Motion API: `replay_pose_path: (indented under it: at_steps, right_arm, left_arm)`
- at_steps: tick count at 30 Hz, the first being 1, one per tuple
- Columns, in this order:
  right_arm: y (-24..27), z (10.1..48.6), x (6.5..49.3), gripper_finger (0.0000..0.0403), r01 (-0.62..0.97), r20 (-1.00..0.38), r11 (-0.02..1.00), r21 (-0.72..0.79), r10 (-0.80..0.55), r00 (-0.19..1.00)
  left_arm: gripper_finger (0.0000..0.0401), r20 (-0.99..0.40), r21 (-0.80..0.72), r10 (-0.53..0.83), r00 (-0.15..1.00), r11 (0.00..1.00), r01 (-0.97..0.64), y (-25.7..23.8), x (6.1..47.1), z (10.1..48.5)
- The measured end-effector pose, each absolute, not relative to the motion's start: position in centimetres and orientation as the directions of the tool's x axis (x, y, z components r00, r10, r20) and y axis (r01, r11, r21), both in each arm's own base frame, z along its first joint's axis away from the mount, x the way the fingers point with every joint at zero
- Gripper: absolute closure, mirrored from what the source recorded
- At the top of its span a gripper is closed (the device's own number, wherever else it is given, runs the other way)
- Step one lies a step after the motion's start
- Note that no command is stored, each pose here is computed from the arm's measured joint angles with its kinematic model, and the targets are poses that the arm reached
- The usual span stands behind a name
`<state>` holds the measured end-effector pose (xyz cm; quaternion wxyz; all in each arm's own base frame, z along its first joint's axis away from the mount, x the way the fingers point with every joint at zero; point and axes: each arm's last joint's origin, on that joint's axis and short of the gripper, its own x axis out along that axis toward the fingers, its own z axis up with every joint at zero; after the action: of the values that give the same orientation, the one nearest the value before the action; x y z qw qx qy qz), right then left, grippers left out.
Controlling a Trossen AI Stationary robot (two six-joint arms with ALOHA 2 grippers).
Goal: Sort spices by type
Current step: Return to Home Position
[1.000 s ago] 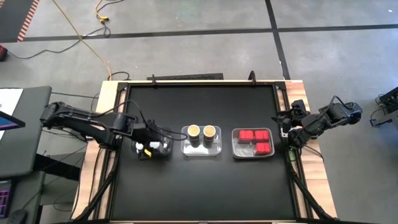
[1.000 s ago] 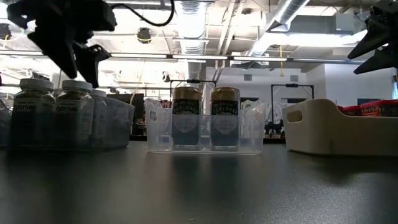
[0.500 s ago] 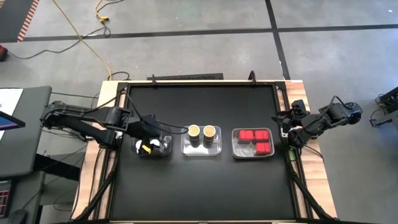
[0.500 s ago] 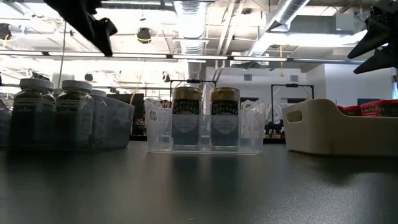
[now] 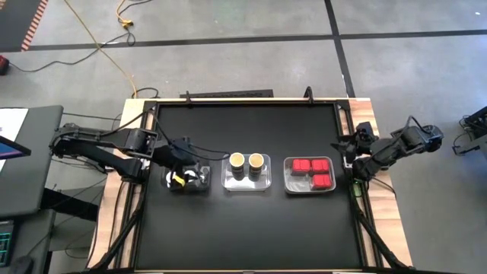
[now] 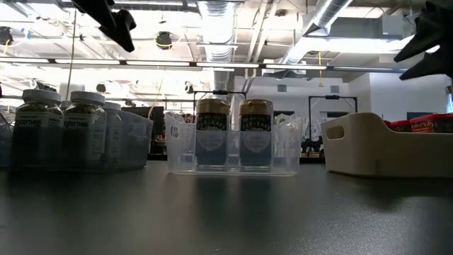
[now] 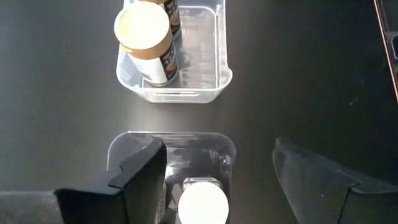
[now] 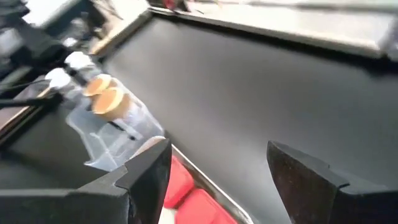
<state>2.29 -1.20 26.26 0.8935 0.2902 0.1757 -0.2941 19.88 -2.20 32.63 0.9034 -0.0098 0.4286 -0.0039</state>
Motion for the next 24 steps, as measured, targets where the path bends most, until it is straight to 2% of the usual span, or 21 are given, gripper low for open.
replay_pose_path:
  at_steps: [6, 10, 18, 24]
  right_arm:
    - [-0.7, 27.9, 3.6, 0.0111, 0.499, -0.359, 0.805, 0.32, -0.384, 0.851]
    - [0.1, 28.7, 5.1, 0.0111, 0.419, -0.329, 0.876, 0.239, -0.333, 0.884]
    - [2.2, 27.3, 10.0, 0.0111, 0.302, -0.326, 0.943, 0.142, -0.243, 0.914]
    - [2.6, 25.2, 12.2, 0.0111, 0.266, -0.251, 0.956, 0.126, -0.229, 0.94]
  left_arm:
    - [0.0119, -0.773, -0.024, -0.001, 0.635, 0.999, -0.028, -2.2, 19.9, 32.6]
    - [0.0119, -0.77, -0.021, -0.002, 0.638, 1.0, -0.022, -2.2, 19.9, 32.7]
    - [0.0119, -0.702, 0.036, -0.01, 0.712, 0.998, 0.05, -2.3, 20.6, 33.3]
    - [0.0119, -0.704, 0.053, -0.01, 0.71, 0.996, 0.066, -2.3, 20.6, 33.3]
